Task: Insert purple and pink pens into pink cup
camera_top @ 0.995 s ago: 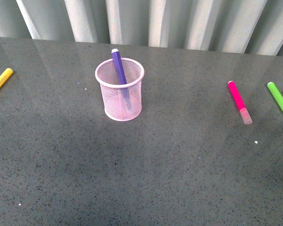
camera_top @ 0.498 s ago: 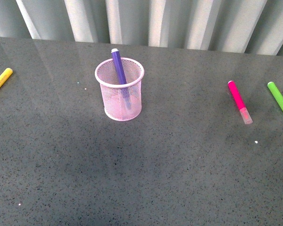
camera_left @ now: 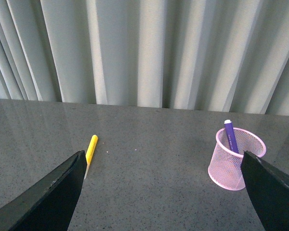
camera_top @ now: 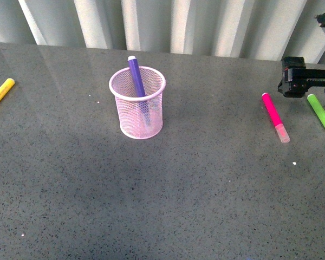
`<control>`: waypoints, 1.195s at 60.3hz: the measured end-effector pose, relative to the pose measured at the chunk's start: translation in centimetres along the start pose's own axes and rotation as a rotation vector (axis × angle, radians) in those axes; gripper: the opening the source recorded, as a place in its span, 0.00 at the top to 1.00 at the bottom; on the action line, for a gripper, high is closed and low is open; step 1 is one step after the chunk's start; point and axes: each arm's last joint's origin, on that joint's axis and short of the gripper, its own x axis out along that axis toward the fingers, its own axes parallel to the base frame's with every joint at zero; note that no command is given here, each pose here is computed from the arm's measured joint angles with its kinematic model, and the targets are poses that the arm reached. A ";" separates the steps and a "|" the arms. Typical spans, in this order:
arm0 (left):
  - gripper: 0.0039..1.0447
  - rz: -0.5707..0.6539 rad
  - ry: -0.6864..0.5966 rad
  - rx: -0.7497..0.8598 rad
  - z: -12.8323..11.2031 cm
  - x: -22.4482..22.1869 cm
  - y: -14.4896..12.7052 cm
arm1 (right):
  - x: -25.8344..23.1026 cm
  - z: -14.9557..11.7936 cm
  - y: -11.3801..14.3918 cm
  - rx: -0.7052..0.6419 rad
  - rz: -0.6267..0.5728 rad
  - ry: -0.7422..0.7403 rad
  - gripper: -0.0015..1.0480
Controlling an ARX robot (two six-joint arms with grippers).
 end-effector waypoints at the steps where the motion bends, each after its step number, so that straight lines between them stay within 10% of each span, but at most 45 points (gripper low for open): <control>1: 0.06 0.000 0.000 0.000 0.0 0.0 0.0 | 0.1 0.1 0.0 0.002 0.001 0.000 0.07; 72: 0.06 0.000 0.000 0.000 0.0 0.0 0.0 | 6.1 -0.7 2.3 0.075 0.015 0.057 0.07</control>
